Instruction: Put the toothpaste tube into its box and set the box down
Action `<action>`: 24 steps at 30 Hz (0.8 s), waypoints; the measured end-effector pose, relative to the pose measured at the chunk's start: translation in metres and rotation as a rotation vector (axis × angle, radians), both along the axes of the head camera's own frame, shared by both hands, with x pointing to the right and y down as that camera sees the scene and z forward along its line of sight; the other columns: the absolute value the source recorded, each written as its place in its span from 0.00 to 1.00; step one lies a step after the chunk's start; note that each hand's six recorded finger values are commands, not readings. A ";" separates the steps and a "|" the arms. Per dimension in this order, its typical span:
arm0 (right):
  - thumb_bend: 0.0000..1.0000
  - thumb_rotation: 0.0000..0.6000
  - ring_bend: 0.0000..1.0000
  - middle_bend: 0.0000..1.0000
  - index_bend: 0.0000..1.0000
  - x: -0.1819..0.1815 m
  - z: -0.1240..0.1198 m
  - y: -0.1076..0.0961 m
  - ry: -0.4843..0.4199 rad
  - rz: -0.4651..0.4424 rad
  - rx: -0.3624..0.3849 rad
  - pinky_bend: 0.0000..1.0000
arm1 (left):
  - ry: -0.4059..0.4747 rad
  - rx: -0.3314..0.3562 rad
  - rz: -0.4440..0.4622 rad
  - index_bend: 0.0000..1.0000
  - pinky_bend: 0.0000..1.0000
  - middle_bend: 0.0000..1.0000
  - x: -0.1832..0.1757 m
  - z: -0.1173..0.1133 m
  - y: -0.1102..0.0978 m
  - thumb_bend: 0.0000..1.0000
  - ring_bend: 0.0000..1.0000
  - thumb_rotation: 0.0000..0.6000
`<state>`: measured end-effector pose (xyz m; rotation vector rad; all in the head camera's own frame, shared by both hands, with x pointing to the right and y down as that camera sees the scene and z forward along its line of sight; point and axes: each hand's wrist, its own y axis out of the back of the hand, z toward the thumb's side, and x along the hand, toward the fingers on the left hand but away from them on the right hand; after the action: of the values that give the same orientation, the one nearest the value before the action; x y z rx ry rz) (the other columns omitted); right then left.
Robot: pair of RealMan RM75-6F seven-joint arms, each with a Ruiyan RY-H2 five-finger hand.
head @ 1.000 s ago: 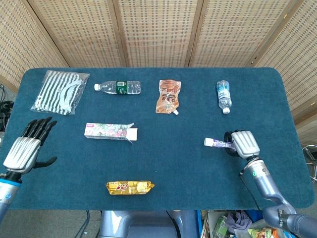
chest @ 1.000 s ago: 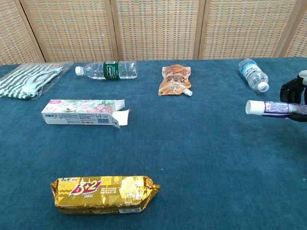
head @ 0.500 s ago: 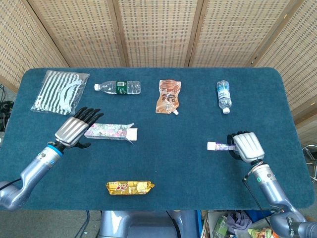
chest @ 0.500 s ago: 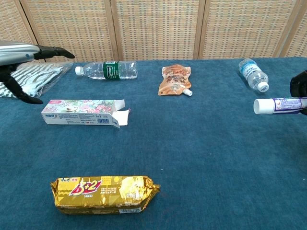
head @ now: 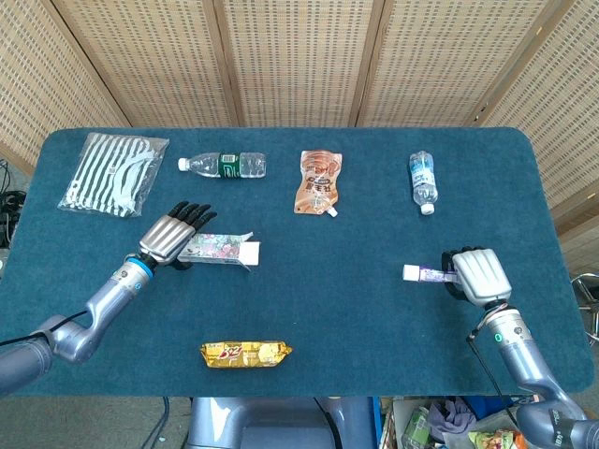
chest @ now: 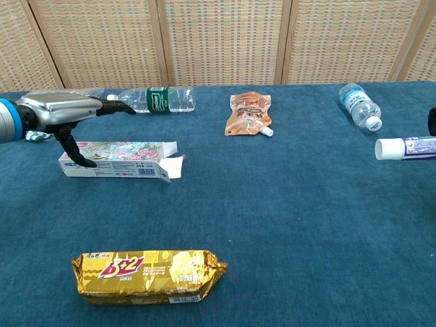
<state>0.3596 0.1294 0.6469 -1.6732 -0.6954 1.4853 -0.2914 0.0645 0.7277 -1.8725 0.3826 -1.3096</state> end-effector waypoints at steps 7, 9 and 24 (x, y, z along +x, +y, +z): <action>0.57 1.00 0.47 0.64 0.60 0.000 -0.003 -0.002 0.001 0.001 0.007 0.46 | -0.020 -0.048 0.005 0.01 0.12 0.00 0.012 0.025 0.006 0.21 0.01 1.00; 0.58 1.00 0.48 0.64 0.61 0.000 -0.003 -0.002 0.000 0.002 0.007 0.46 | -0.023 -0.052 0.008 0.06 0.17 0.04 0.015 0.028 0.006 0.21 0.04 1.00; 0.58 1.00 0.48 0.64 0.61 0.003 -0.008 -0.002 -0.001 -0.002 0.012 0.46 | 0.014 0.011 0.011 0.47 0.43 0.45 0.037 0.025 -0.004 0.22 0.39 1.00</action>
<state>0.3627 0.1274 0.6391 -1.6651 -0.7014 1.4757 -0.2548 0.0604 0.7526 -1.8729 0.3861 -1.2847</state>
